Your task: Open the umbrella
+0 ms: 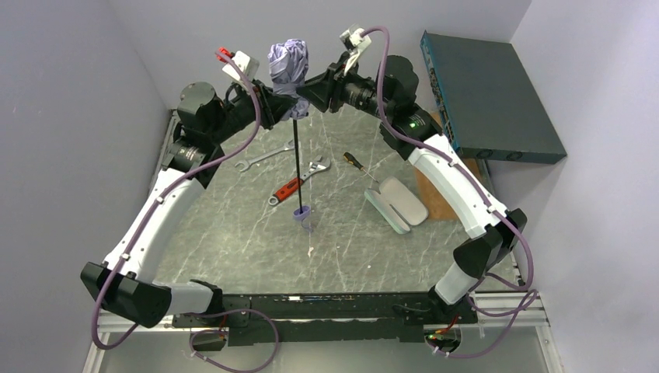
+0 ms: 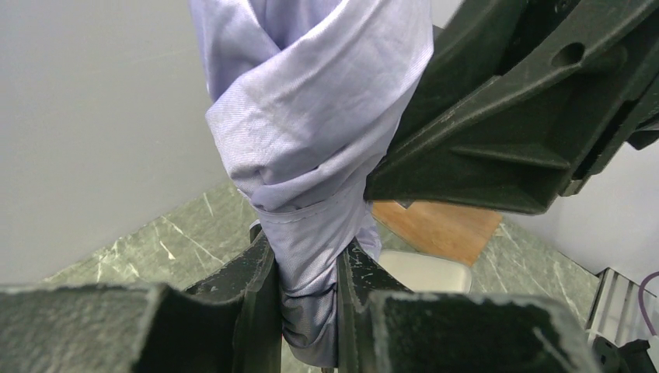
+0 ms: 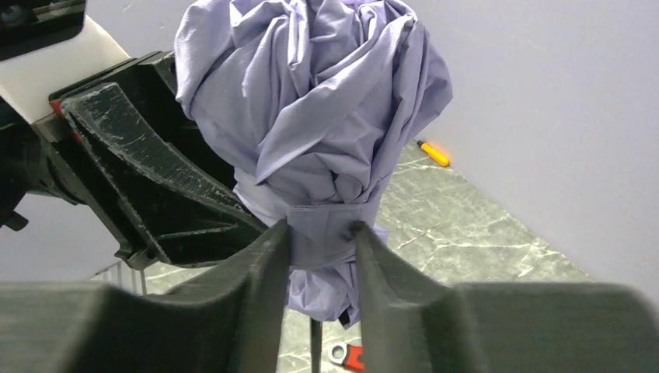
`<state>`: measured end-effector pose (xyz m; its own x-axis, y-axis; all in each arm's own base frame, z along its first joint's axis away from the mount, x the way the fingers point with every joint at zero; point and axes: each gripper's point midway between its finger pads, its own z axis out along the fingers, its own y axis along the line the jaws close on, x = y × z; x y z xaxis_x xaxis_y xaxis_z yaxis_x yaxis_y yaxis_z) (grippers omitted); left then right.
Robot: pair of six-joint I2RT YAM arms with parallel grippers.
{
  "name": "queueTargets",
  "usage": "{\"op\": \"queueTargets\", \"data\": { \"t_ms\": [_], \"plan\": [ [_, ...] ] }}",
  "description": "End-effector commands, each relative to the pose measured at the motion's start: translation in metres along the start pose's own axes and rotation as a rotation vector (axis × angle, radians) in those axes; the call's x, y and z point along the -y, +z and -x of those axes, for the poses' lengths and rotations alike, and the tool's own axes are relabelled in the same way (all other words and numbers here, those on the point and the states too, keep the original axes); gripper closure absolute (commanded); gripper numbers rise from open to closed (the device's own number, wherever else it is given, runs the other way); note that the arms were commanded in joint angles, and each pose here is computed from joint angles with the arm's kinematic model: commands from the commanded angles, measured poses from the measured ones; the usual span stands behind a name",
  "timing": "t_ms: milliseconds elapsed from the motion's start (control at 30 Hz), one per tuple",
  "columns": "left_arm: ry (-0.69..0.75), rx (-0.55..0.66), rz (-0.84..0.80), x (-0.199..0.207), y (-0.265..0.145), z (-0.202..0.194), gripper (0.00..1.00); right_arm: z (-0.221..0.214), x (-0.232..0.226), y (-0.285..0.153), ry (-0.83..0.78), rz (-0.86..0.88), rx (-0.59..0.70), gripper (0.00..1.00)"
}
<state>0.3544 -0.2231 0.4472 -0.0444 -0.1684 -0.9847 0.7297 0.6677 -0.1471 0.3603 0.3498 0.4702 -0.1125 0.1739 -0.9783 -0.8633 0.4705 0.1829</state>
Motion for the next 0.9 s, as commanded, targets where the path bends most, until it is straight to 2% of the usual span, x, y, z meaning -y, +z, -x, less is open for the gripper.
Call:
{"op": "queueTargets", "data": {
  "t_ms": [0, 67, 100, 267, 533, 767, 800, 867],
  "plan": [
    [0.079, 0.122, -0.056, 0.021, -0.013, 0.042, 1.0, 0.023, 0.004, 0.001, -0.042, -0.04, 0.051, 0.78],
    [0.082, 0.122, -0.057, 0.021, -0.013, 0.042, 1.0, 0.023, 0.005, 0.0, -0.05, -0.044, 0.051, 0.96],
    [0.08, 0.12, -0.059, 0.021, -0.013, 0.041, 1.0, 0.023, 0.005, -0.001, -0.055, -0.045, 0.052, 1.0],
    [0.101, 0.12, -0.096, 0.028, -0.02, 0.039, 1.0, 0.024, 0.012, -0.01, -0.087, -0.055, 0.043, 1.0],
    [0.102, 0.129, -0.274, 0.059, -0.033, 0.035, 1.0, 0.01, 0.069, -0.031, -0.04, -0.173, -0.015, 1.0],
    [0.069, 0.138, -0.321, 0.066, -0.033, 0.044, 1.0, -0.004, 0.067, -0.033, -0.04, -0.124, -0.053, 1.0],
    [0.068, 0.137, -0.306, 0.063, -0.032, 0.045, 1.0, -0.004, 0.064, -0.036, -0.019, -0.101, -0.053, 0.96],
    [0.076, 0.135, -0.269, 0.056, -0.031, 0.045, 1.0, -0.003, 0.054, -0.042, 0.021, -0.032, -0.048, 0.68]
  ]
}}
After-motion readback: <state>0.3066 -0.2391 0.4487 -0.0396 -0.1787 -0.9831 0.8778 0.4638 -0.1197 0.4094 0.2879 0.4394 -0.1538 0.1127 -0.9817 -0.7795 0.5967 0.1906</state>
